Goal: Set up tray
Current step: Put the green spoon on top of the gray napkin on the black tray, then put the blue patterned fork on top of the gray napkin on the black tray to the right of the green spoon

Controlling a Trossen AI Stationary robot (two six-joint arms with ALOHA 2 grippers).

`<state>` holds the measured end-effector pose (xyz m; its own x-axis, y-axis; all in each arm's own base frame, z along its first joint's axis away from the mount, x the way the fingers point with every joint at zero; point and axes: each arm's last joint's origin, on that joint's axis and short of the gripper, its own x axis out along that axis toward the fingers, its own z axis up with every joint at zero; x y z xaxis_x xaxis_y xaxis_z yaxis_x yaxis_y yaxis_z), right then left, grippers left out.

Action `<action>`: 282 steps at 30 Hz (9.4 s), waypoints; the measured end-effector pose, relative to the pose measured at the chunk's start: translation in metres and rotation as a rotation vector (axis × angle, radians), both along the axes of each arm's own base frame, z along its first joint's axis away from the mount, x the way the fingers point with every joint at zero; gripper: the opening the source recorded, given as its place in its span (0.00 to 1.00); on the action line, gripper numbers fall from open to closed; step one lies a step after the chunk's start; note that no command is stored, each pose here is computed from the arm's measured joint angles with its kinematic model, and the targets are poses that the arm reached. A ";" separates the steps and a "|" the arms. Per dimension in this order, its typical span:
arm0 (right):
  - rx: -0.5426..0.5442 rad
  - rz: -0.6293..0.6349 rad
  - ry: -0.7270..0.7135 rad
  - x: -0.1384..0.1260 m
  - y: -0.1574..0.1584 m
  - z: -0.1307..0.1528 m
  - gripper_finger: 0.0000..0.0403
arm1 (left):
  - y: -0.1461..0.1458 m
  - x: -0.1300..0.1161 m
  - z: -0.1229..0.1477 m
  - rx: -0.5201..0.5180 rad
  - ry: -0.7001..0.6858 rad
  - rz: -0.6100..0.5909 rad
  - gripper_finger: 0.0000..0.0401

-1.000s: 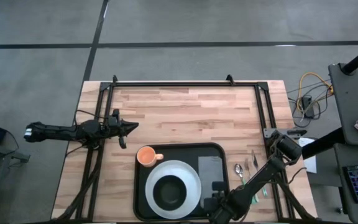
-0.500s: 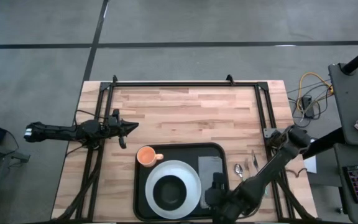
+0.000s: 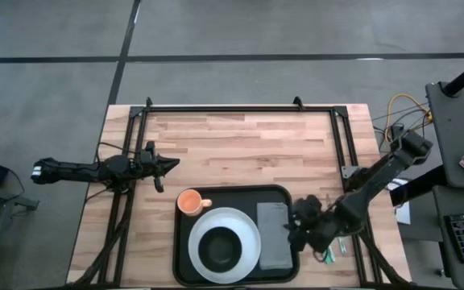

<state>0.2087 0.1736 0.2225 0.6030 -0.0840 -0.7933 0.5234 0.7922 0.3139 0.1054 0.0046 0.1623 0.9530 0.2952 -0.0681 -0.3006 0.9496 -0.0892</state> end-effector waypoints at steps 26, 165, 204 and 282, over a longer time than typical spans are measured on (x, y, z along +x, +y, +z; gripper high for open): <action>0.316 -0.333 0.497 -0.047 -0.009 -0.049 0.63 | 0.000 0.000 0.000 -0.020 -0.007 0.002 0.00; 0.432 -0.665 0.397 0.126 0.028 -0.057 0.11 | 0.000 0.000 -0.002 -0.053 -0.003 0.004 0.00; 0.209 -0.652 0.438 0.018 0.005 0.034 0.36 | 0.000 0.000 -0.001 -0.053 -0.006 0.004 0.00; 0.158 -0.607 0.756 -0.064 0.033 -0.071 0.28 | 0.000 0.000 -0.001 -0.054 -0.012 0.005 0.00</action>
<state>0.1442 0.2063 0.1517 -0.1788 -0.0720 -0.9812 0.9345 0.2996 -0.1923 0.1053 0.0046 0.1616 0.9522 0.2966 -0.0728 -0.3043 0.9417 -0.1434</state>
